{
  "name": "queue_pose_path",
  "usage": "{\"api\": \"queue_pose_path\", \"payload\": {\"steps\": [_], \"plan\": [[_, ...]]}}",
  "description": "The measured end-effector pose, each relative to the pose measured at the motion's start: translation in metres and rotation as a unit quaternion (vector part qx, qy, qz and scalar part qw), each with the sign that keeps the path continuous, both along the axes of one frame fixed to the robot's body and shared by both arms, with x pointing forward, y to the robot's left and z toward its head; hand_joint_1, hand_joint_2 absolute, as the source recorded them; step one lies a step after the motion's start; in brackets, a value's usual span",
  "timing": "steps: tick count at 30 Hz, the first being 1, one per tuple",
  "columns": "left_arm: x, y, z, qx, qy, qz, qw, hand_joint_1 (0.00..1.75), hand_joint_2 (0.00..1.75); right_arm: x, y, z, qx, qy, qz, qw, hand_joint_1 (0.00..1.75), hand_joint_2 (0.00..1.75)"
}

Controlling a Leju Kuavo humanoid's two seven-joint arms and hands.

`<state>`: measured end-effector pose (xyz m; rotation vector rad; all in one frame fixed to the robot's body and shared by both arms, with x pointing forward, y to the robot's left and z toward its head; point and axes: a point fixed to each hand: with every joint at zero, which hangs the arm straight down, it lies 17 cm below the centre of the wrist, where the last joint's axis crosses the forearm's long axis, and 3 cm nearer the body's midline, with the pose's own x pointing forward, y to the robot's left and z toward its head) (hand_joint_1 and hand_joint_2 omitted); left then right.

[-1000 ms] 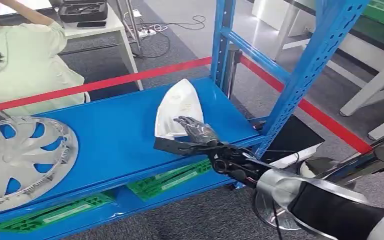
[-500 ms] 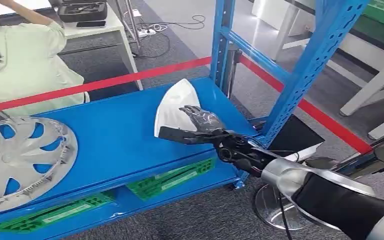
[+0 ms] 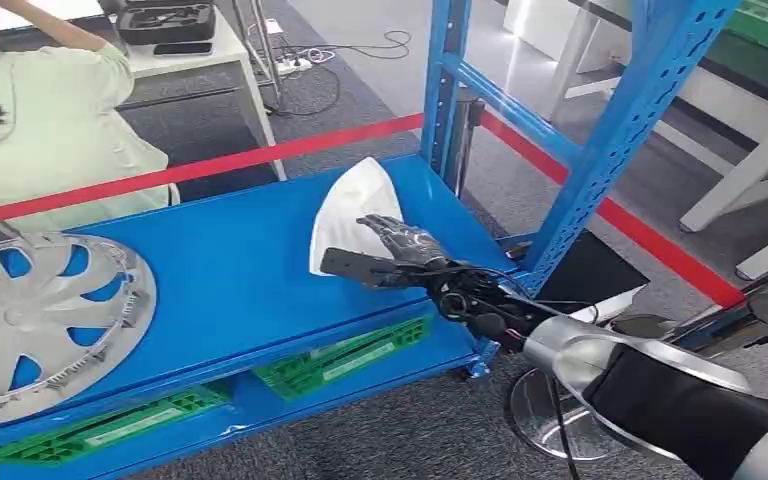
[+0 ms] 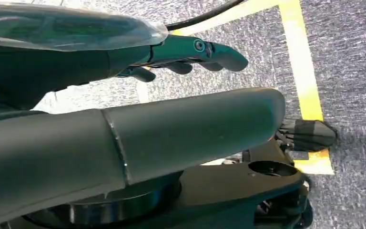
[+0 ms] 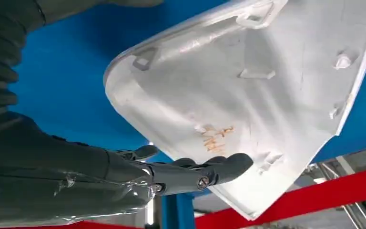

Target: Take the parts from the cabinet and place them on the table.

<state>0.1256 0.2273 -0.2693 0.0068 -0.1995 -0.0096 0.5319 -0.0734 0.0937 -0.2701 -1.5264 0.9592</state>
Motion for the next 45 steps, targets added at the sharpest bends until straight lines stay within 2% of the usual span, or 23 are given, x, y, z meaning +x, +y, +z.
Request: {"api": "queue_pose_path", "payload": {"steps": [26,45], "plan": [[0.011,0.000,0.002,0.003,-0.006,-0.012,1.000,0.00,0.00,0.008,0.017,0.007,0.021,0.011,0.000,1.000,0.00,1.75],[0.018,-0.001,0.004,0.001,-0.010,-0.013,1.000,0.00,0.00,-0.002,0.040,-0.002,0.023,0.034,0.015,0.999,0.00,1.75]]}}
